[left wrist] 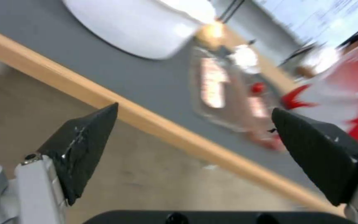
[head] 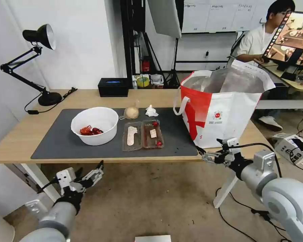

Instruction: Pick up the trash from the table and place it into the takeout bag.

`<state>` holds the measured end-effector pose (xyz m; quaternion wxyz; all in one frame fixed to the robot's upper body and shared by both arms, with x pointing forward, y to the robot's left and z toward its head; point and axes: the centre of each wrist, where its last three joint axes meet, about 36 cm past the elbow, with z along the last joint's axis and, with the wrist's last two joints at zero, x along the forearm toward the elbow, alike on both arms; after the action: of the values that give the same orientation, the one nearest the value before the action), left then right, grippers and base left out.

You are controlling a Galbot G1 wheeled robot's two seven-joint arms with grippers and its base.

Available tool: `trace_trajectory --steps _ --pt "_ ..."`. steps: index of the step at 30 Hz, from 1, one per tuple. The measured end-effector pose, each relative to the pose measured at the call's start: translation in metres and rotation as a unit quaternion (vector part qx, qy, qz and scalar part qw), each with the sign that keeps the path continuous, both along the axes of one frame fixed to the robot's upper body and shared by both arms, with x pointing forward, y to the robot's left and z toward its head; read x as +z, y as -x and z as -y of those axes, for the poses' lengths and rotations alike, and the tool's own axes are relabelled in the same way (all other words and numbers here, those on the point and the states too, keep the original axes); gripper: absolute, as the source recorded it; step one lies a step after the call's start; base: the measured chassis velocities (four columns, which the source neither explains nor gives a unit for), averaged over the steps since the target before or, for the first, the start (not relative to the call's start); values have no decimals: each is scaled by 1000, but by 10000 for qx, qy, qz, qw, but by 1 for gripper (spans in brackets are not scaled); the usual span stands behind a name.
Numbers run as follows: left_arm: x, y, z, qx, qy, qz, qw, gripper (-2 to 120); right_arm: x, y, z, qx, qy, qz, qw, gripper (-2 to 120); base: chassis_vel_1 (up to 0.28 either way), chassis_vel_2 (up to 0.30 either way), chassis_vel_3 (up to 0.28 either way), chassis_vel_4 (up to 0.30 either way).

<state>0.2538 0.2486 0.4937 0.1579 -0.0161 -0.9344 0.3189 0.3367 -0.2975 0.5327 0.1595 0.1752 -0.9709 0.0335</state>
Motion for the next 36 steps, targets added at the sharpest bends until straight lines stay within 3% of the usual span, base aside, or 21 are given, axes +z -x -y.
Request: trace_trajectory --steps 2,3,6,13,36 --pt "4 -5 6 -18 793 -42 9968 100 -2 -2 -2 -8 -91 120 9999 100 0 0 0 0" --pt "4 -5 6 -18 793 -42 9968 100 -2 -2 -2 -8 -91 120 9999 100 0 0 0 0" --pt "12 -5 16 -34 1613 -41 9869 100 -6 -9 -9 70 -262 298 9992 100 0 0 0 0" --pt "3 -20 32 -26 2135 -11 9769 100 -15 -10 -12 76 -383 400 9984 100 0 0 0 0" --pt "-19 -64 58 -81 2445 -257 9693 100 -31 -13 -12 35 -444 472 9979 100 0 0 0 0"
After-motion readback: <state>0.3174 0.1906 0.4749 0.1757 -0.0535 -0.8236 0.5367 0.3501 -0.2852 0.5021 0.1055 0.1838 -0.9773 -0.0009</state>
